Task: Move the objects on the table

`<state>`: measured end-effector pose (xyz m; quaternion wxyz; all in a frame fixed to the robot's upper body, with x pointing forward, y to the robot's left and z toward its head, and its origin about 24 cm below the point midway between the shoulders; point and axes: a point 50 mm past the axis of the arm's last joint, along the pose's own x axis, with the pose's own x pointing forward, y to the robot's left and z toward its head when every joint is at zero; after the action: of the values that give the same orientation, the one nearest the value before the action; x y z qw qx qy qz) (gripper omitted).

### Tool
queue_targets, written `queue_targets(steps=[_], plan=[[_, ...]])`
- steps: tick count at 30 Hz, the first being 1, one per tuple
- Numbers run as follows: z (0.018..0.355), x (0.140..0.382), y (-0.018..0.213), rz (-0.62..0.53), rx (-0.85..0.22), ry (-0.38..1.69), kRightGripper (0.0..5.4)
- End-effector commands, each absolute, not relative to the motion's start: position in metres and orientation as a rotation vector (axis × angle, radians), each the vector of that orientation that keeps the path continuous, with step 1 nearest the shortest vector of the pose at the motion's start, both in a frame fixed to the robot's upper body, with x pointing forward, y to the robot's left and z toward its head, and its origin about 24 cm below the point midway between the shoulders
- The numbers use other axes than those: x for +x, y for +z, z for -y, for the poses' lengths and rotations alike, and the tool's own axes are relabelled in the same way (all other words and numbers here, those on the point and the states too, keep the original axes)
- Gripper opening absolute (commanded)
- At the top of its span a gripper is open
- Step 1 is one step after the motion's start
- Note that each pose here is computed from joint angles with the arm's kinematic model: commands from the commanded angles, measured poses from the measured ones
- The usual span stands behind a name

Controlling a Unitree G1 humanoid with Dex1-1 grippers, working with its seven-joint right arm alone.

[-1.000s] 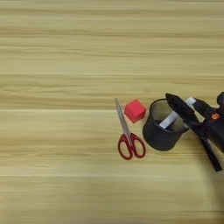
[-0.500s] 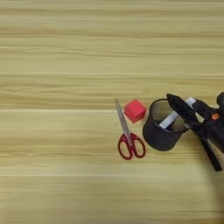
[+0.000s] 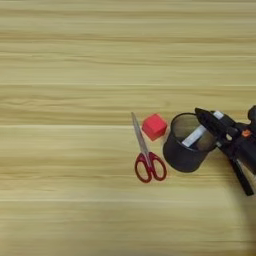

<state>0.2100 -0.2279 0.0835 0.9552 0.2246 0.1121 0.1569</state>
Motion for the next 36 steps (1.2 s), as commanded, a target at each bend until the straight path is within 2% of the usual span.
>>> queue_targets(steps=[1,12,19,36], plan=[[0.23,0.217,0.106,-0.131,0.4,0.331,2.48],[0.228,0.216,0.109,-0.124,0.398,0.334,1.26],[0.228,0.216,0.11,-0.123,0.4,0.335,0.74],[0.225,0.215,0.117,-0.104,0.396,0.345,0.74]])
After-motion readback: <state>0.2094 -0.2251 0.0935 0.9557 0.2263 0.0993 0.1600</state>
